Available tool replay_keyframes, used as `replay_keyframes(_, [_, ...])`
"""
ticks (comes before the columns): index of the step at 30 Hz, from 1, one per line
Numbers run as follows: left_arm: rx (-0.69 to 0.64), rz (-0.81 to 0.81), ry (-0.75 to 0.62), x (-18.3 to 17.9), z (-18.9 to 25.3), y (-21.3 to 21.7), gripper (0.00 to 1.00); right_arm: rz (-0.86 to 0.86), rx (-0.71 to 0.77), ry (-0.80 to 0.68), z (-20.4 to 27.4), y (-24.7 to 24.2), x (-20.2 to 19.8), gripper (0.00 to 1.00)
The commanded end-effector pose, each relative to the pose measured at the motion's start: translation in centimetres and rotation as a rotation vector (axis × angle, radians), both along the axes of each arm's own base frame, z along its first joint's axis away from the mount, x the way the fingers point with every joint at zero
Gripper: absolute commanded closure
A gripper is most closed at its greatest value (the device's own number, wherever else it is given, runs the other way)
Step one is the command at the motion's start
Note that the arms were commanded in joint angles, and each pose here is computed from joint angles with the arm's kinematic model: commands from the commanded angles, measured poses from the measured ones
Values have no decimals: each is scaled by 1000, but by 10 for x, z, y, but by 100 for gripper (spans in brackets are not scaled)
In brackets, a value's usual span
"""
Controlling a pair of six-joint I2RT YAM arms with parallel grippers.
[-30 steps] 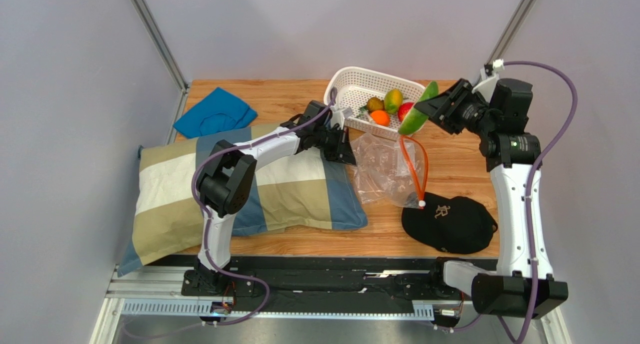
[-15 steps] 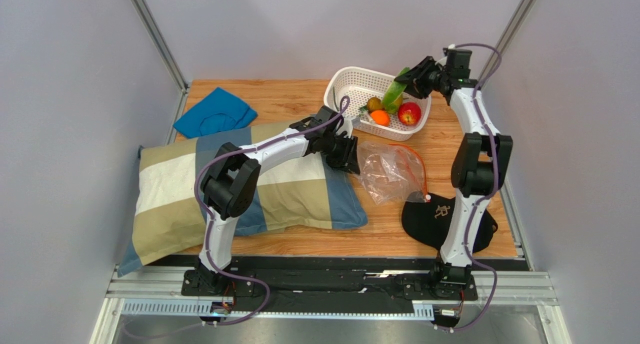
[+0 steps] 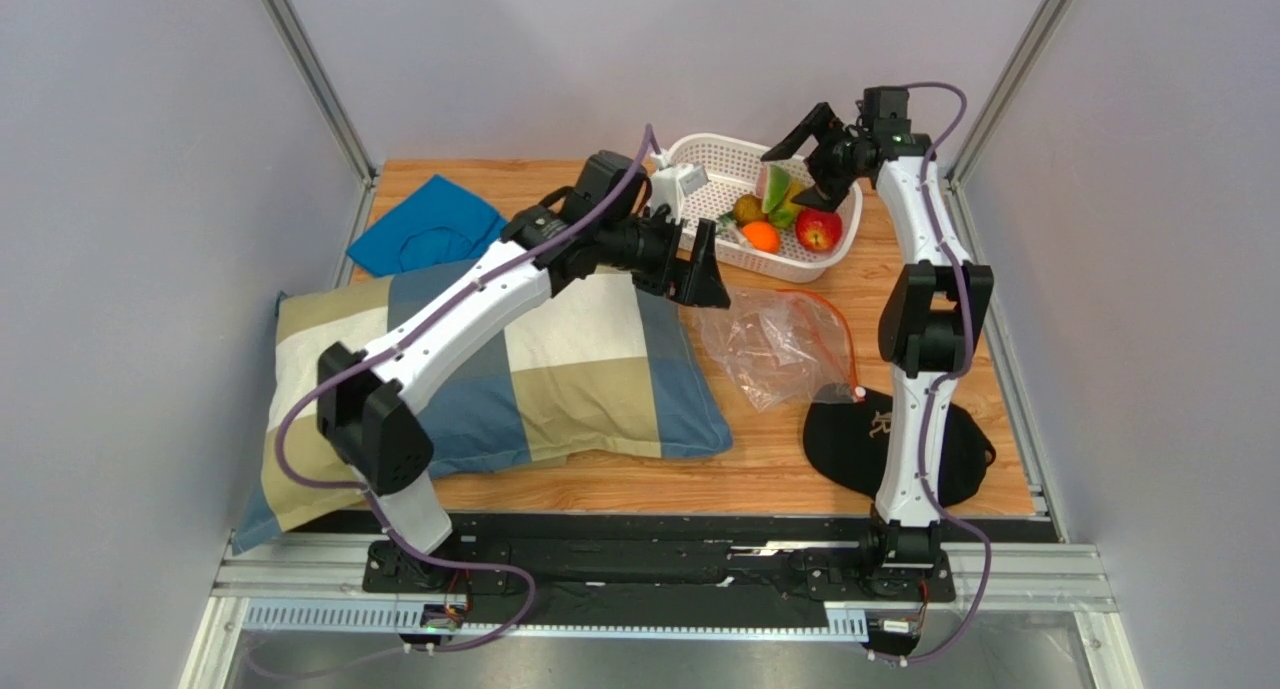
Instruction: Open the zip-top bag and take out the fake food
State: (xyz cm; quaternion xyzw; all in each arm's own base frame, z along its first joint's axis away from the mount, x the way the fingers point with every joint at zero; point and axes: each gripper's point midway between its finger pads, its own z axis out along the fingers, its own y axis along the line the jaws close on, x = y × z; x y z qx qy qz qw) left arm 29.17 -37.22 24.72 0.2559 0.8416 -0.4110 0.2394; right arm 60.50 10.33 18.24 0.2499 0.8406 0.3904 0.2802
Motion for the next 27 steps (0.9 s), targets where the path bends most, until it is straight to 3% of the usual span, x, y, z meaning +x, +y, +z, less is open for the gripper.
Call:
replay_keyframes(1, [-125,-63,-123,-52,78,0,8,-66,-345,167,57,-42,-107,0])
replay_keyframes(2, [-101,-31,-128,-56,67,6,7,-49,-416,123,86,-47,-139,0])
replay_keyframes(3, [-142,-19,-184,-70,88,16,6,-32,-463,124,96,-42,-164,0])
replay_keyframes(4, [-161,-6,-220,-78,93,17,3,6,-550,222,71,-36,-199,0])
replay_keyframes(5, [-163,42,-261,-89,94,37,1,46,-597,204,74,-31,-220,0])
replay_keyframes(6, [-174,67,-291,-94,97,46,1,77,-618,95,108,-12,-258,0])
replay_keyframes(7, [-185,94,-322,-101,101,55,1,102,-672,139,88,-12,-283,0])
replay_keyframes(9, [-232,187,-409,-115,118,94,1,97,-633,14,118,1,-337,0])
replay_keyframes(11, [-303,296,-510,-128,137,138,1,93,-566,-26,112,5,-372,0])
replay_keyframes(12, [-337,328,-548,-133,144,153,1,42,-469,-146,138,2,-403,0])
replay_keyframes(17, [-594,490,-711,-164,174,224,1,-116,-263,-415,159,-22,-457,0])
replay_keyframes(21, [-818,465,-771,-192,207,242,1,-118,-64,-665,209,-15,-482,0])
replay_keyframes(23, [-852,437,-781,-202,217,246,1,-140,-14,-700,218,-17,-487,0])
replay_keyframes(27, [-826,410,-767,-207,217,245,1,-165,-49,-684,216,-23,-485,0])
